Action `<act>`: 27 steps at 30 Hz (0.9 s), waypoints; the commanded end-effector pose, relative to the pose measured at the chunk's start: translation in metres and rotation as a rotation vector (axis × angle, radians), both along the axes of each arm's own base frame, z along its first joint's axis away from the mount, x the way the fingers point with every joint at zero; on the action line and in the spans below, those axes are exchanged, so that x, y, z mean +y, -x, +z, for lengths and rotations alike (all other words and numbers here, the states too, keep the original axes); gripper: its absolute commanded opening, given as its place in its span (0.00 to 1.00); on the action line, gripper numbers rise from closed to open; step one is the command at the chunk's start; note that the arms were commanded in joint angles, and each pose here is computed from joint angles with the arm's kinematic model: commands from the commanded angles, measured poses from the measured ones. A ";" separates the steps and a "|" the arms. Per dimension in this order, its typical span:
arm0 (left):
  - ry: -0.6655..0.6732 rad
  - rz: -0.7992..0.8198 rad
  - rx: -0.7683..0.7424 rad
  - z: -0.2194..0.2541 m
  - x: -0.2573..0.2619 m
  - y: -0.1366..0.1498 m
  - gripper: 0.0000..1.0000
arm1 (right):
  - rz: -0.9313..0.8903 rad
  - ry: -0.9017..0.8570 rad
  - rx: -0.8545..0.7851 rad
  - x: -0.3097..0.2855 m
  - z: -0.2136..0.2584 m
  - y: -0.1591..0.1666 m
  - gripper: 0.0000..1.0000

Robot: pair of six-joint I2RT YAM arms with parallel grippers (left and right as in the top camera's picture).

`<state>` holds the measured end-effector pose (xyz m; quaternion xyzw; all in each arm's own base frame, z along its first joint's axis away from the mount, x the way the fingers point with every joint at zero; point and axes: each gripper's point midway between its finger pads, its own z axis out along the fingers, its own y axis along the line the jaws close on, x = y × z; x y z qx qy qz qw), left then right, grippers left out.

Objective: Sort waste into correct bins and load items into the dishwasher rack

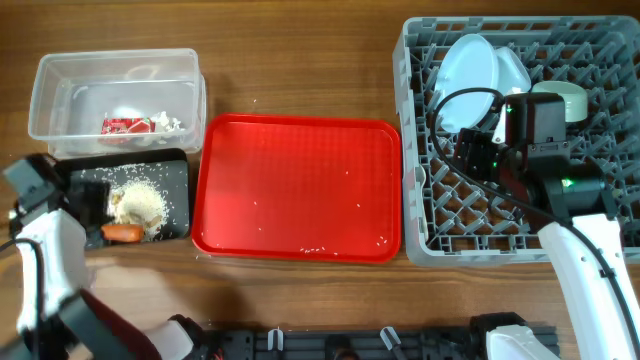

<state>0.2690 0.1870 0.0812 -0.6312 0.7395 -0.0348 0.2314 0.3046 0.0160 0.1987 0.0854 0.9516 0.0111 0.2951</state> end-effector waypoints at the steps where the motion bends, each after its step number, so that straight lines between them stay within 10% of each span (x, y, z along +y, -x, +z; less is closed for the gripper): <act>1: -0.122 -0.380 -0.192 0.073 -0.054 -0.050 0.75 | 0.009 -0.039 -0.011 0.006 0.003 -0.003 0.95; 7: -0.165 -1.174 -0.053 0.046 -0.237 -0.048 0.96 | 0.295 -0.199 0.094 0.056 -0.018 0.004 1.00; 13: 0.009 -1.165 0.293 0.040 -0.224 0.017 1.00 | 0.264 -0.174 0.204 0.047 -0.035 0.019 1.00; 27: -0.533 -1.104 -0.596 0.156 -0.222 0.089 1.00 | 0.152 -0.037 -0.583 0.007 0.112 0.105 1.00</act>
